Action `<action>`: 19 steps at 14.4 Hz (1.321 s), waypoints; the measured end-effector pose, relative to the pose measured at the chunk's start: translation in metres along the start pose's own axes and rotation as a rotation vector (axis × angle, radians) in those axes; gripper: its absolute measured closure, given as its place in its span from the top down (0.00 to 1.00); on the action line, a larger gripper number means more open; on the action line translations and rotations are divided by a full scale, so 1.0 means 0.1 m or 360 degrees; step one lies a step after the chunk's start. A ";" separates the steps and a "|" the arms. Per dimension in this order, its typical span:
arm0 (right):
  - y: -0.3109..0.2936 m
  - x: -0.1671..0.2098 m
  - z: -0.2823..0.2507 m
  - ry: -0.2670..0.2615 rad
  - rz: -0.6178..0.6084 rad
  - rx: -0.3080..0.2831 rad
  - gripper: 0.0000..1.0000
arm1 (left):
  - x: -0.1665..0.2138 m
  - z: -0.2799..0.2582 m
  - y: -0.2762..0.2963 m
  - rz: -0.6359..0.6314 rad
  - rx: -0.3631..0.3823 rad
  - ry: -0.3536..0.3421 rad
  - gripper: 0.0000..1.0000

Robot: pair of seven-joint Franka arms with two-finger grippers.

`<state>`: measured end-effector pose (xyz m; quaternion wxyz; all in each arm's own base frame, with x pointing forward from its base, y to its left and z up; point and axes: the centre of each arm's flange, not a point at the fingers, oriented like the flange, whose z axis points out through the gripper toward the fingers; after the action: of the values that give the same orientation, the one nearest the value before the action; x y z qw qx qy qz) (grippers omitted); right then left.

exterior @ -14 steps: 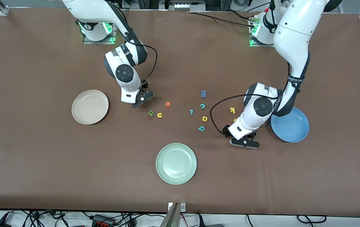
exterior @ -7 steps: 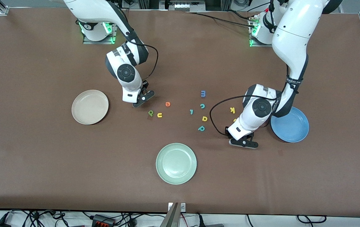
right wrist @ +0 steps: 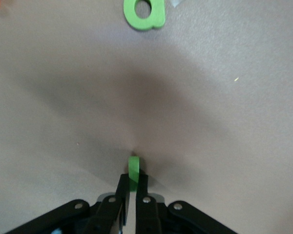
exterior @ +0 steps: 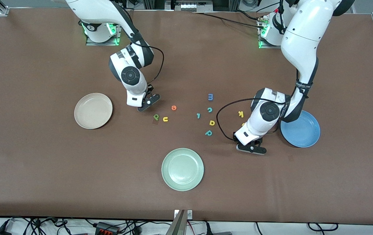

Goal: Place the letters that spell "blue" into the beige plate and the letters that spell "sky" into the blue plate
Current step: 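Carry the y to the blue plate while the right gripper carries the stick, then open both grippers to drop the letters onto the blue and beige plates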

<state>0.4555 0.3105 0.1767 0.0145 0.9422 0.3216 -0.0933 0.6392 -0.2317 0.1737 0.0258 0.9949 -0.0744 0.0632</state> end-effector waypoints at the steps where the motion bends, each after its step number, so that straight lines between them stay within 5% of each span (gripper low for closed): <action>1: 0.02 0.02 -0.03 0.0010 0.0007 -0.0002 0.08 | 0.01 -0.01 0.00 0.0001 0.0001 0.0003 0.27; 9: 1.34 -0.08 -0.70 0.0036 0.0368 0.0043 0.08 | 0.15 -0.19 -0.15 -0.0030 0.0032 -0.0006 0.26; 16: 2.30 -0.55 -0.62 -0.0149 0.0648 0.0144 0.08 | 0.15 -1.14 -1.05 -0.0069 0.0267 -0.0383 0.26; 19: 2.45 -0.64 -0.32 -0.0225 0.0698 0.0174 0.09 | 0.01 -1.07 -1.92 -0.0013 0.0239 -0.0491 0.26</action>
<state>0.5600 0.0808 0.2117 0.0059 0.9800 0.1018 -0.1710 0.6557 -0.0357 0.2720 -0.0601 0.9922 -0.0686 -0.0849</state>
